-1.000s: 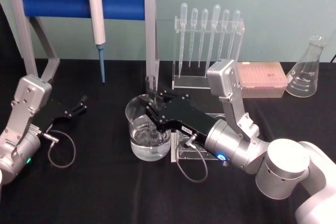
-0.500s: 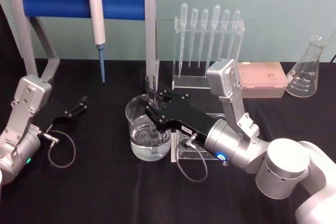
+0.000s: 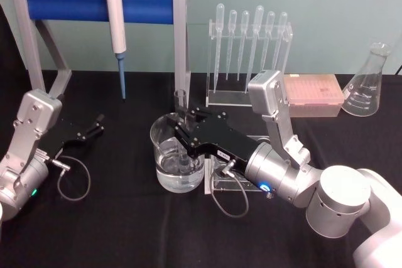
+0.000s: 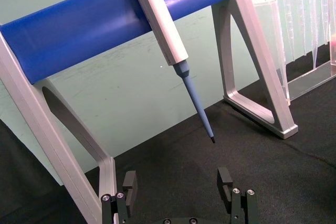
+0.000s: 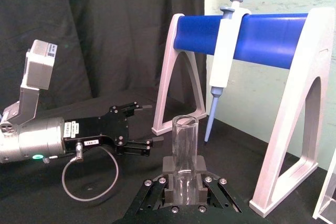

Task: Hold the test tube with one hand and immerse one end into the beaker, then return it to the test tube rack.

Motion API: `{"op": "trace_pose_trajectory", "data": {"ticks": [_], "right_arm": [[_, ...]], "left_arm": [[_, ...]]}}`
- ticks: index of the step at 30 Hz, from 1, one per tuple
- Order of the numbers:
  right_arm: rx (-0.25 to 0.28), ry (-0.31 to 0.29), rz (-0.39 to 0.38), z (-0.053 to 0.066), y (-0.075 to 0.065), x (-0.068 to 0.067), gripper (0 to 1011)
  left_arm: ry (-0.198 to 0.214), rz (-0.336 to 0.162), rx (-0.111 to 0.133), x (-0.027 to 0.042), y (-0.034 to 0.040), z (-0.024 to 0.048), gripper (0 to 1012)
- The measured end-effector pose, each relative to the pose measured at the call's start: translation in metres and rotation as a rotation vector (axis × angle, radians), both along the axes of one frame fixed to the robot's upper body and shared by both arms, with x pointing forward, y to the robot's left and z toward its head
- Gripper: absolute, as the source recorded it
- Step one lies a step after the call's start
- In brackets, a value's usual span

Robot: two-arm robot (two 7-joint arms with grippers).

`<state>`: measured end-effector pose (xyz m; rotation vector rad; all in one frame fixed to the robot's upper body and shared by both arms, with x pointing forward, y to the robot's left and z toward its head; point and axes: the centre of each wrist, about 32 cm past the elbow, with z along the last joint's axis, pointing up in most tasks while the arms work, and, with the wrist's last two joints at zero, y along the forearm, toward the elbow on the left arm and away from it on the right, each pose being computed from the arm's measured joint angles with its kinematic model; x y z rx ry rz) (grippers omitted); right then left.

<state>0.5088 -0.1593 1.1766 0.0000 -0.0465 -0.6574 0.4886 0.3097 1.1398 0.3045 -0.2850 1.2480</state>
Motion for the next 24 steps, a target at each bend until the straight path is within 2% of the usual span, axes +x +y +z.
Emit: {"op": "trace_pose_trajectory", "data": {"ticks": [24], "right_arm": [[0.000,0.000,0.000,0.0000,0.0000,0.0000,227]], "left_arm": [[0.000,0.000,0.000,0.0000,0.0000,0.0000,1000]]}}
